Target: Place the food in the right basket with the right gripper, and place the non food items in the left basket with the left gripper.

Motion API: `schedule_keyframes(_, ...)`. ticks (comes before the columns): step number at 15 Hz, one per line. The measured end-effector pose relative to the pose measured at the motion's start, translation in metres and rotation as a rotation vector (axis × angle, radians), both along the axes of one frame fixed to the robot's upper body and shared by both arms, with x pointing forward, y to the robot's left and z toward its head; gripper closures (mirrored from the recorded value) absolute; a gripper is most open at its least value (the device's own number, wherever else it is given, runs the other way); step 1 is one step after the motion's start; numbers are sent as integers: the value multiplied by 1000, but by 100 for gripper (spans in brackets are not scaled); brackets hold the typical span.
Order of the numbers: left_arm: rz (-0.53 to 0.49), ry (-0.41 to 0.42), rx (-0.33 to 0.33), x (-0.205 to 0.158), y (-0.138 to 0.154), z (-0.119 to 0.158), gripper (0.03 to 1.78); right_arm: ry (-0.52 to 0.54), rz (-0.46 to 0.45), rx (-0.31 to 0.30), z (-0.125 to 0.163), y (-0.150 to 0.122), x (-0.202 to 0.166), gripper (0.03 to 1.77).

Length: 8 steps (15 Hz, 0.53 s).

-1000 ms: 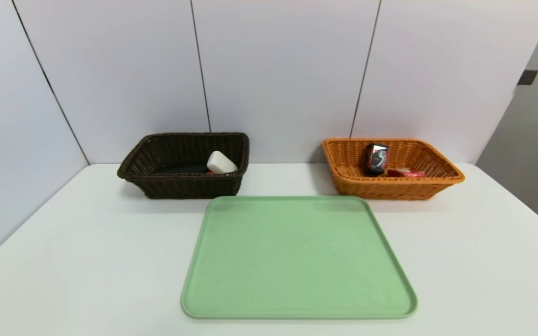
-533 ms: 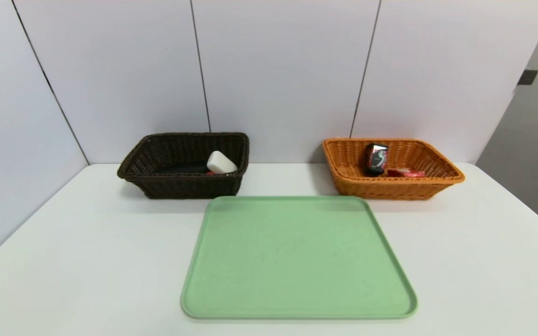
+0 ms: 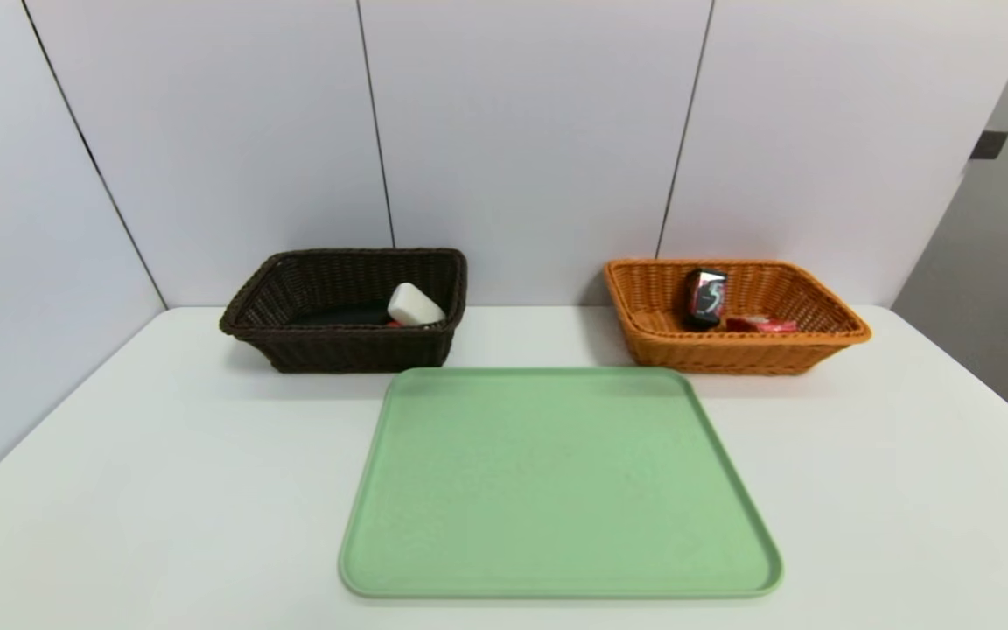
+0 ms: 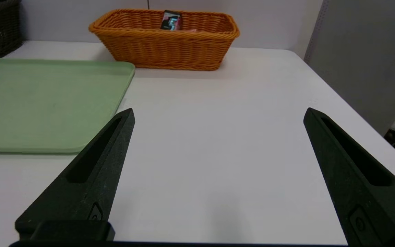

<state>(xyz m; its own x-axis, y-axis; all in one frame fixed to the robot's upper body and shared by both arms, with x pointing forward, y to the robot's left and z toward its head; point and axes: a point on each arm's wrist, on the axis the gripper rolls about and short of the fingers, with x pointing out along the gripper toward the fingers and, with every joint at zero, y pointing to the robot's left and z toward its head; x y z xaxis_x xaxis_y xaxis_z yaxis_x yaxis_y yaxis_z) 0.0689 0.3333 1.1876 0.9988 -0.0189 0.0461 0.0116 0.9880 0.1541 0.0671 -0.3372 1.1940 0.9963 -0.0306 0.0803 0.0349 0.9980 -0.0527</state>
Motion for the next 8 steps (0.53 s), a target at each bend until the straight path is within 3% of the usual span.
schedule_keyframes(2,-18,48,-7,0,0,-5,12,44,34,9,-7,1,1,10)
schedule_keyframes(5,-18,52,-49,0,0,-5,12,83,42,78,-11,1,1,10)
schedule_keyframes(8,-15,52,-95,0,0,-5,12,77,38,82,-11,1,2,10)
